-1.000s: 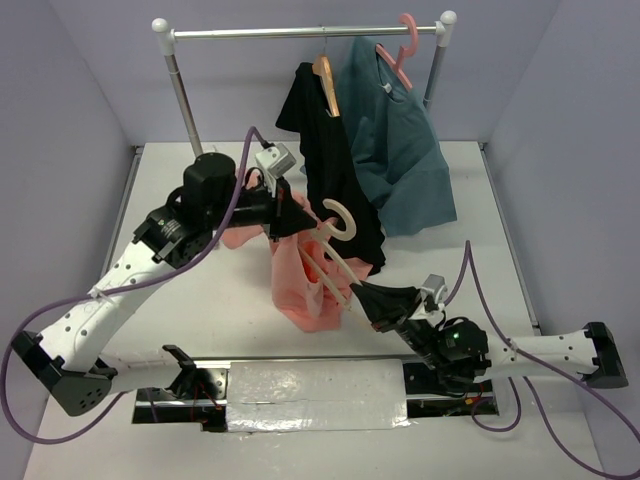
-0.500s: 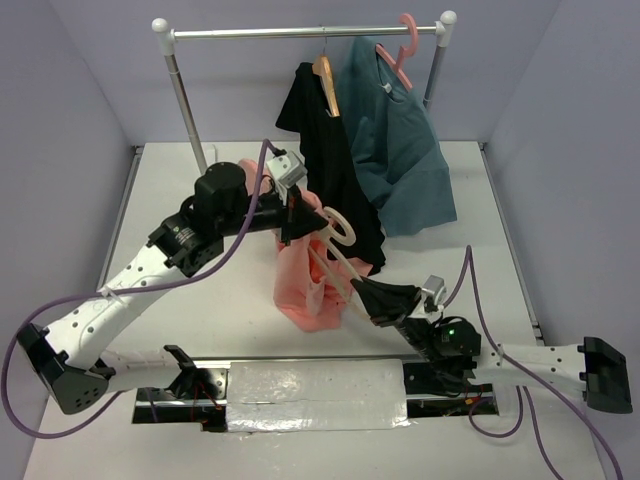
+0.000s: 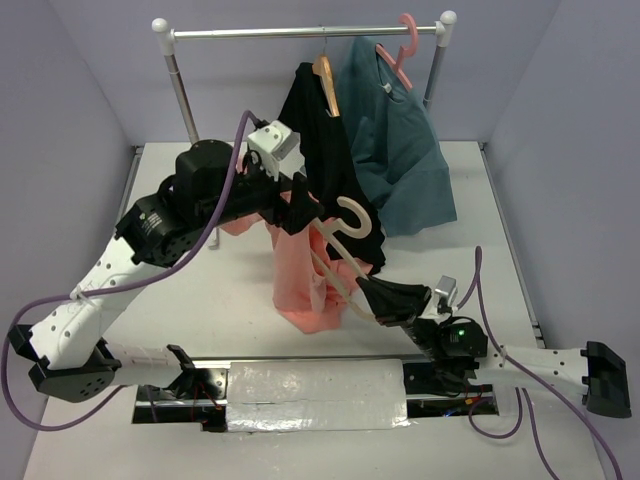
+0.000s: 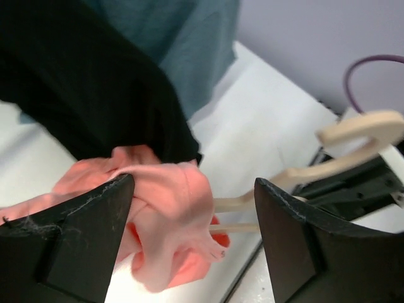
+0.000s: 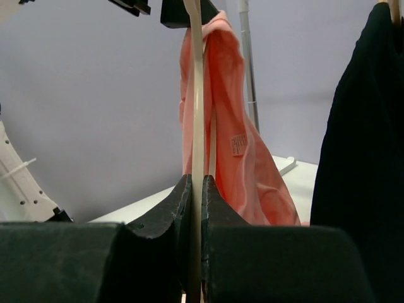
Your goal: Place the t-shirt on the hanger
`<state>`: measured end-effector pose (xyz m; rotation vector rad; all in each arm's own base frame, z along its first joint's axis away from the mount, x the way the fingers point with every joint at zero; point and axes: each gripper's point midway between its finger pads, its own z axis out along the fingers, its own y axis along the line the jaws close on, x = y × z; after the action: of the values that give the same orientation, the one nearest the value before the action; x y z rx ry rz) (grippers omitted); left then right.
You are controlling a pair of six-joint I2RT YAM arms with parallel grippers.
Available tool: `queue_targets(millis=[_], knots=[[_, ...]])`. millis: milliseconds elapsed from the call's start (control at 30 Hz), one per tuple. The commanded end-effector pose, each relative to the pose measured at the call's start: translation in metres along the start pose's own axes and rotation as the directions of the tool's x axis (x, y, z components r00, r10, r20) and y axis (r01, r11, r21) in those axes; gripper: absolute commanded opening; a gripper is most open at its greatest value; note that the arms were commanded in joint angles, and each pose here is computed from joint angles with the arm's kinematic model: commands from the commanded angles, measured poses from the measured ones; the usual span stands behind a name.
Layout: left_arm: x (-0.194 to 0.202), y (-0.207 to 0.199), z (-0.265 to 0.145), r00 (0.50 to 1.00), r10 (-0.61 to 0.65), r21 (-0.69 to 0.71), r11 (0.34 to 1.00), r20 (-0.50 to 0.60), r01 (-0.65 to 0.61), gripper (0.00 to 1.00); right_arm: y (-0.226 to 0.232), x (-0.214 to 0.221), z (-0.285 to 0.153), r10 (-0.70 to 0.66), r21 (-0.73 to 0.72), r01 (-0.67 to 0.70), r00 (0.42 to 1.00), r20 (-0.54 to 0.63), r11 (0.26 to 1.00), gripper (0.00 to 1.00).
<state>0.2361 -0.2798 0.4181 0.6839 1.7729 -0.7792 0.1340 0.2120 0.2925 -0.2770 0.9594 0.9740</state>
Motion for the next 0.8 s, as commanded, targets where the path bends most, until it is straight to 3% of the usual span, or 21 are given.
queue_targets(millis=[0, 100, 367, 467, 533, 600, 767], knots=[[0.021, 0.039, -0.013, 0.993, 0.015, -0.207, 0.978, -0.121, -0.04, 0.91, 0.0, -0.056, -0.01, 0.107, -0.041, -0.1, 0.964, 0.244, 0.994, 0.0], [0.029, 0.02, -0.006, 0.99, 0.026, -0.091, 0.995, -0.14, -0.039, 0.92, 0.004, -0.056, -0.011, 0.112, -0.064, -0.099, 0.963, 0.247, 0.993, 0.0], [0.0, -0.031, -0.027, 0.996, 0.079, 0.18, 0.981, -0.03, -0.073, 0.96, 0.001, -0.062, -0.017, 0.118, -0.061, -0.105, 0.954, 0.274, 0.993, 0.0], [0.001, -0.074, -0.027, 0.997, 0.073, 0.437, 0.896, 0.036, -0.081, 0.95, 0.001, -0.063, -0.018, 0.121, -0.066, -0.106, 0.952, 0.283, 0.992, 0.0], [0.01, -0.097, -0.035, 0.999, 0.046, 0.568, 0.822, 0.009, -0.043, 0.93, 0.002, -0.066, -0.019, 0.127, -0.073, -0.11, 0.947, 0.295, 0.991, 0.0], [0.006, -0.102, -0.046, 0.998, 0.049, 0.59, 0.805, 0.029, -0.057, 0.92, 0.002, -0.067, -0.022, 0.128, -0.082, -0.108, 0.945, 0.302, 0.991, 0.0], [-0.025, -0.075, -0.072, 0.985, 0.077, 0.379, 0.916, 0.152, -0.13, 0.95, -0.005, -0.071, -0.028, 0.118, -0.057, -0.105, 0.937, 0.328, 0.993, 0.0]])
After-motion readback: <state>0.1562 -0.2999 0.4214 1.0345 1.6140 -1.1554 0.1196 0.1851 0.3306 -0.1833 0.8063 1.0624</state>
